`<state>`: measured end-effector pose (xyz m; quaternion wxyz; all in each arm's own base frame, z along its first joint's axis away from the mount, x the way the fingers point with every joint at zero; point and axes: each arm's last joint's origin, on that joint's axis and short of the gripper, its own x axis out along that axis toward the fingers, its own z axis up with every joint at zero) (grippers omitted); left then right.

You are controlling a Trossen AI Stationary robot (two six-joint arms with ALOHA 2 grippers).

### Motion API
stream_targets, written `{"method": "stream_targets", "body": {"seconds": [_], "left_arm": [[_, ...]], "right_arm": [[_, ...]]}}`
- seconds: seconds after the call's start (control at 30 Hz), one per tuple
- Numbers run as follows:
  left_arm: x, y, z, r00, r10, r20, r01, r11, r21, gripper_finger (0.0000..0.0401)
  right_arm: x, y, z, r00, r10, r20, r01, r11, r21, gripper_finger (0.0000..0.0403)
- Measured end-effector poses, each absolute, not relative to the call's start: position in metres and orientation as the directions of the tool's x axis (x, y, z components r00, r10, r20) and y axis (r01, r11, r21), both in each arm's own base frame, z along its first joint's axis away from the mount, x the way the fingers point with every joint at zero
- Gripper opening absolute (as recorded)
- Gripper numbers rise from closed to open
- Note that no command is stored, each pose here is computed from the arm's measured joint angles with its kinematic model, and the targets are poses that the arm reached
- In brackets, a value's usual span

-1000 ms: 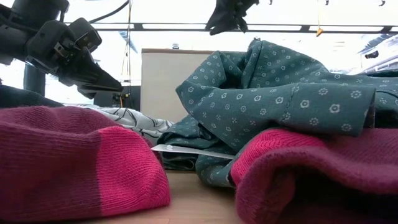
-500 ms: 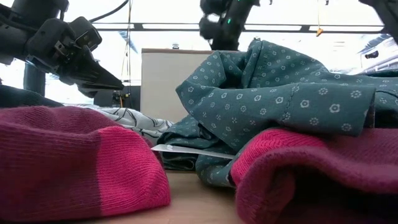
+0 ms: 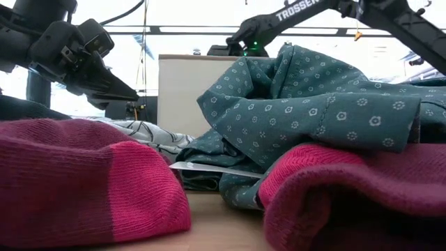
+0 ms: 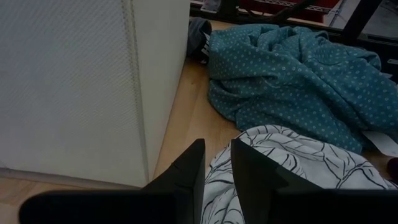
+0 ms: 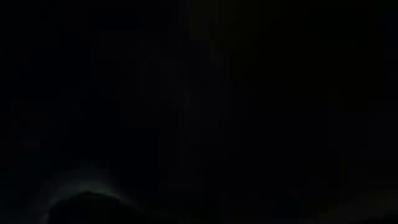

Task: Sort clothes
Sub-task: Put the blue shirt into the laundry organizer

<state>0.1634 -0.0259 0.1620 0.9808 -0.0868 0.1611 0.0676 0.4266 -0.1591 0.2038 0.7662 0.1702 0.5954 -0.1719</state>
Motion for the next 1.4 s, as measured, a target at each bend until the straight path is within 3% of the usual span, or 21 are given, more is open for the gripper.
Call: {"method": "stream_targets", "body": {"seconds": [0.2, 0.53, 0.83, 1.03, 1.2, 1.4], "left_arm": [[0.163, -0.026, 0.162, 0.939, 0.105, -0.327, -0.16, 0.976, -0.148, 0.0083], [0.163, -0.026, 0.162, 0.939, 0.105, -0.327, -0.16, 0.976, -0.149, 0.0083], [0.163, -0.026, 0.162, 0.939, 0.105, -0.327, -0.16, 0.976, -0.149, 0.0083], [0.163, -0.026, 0.162, 0.939, 0.105, -0.327, -0.16, 0.976, -0.149, 0.0083], [0.163, -0.026, 0.162, 0.939, 0.105, -0.327, -0.16, 0.976, -0.148, 0.0083], [0.163, -0.026, 0.162, 0.939, 0.105, -0.327, -0.16, 0.976, -0.148, 0.0083]], "right_arm": [[0.42, -0.161, 0.222, 0.275, -0.055, -0.96, 0.468, 0.88, 0.084, 0.0007], [0.382, -0.145, 0.322, 0.485, -0.136, -0.864, 0.445, 0.889, 0.11, 0.0029], [0.35, -0.135, 0.372, 0.51, -0.346, -0.787, 0.378, 0.913, -0.157, 0.0008], [0.35, -0.139, 0.348, 0.309, -0.419, -0.853, 0.34, 0.887, -0.312, 0.0004], [0.361, -0.145, 0.307, 0.116, -0.367, -0.923, 0.279, 0.904, -0.325, 0.0004], [0.387, -0.149, 0.257, 0.017, -0.325, -0.946, 0.204, 0.927, -0.315, 0.0004]]}}
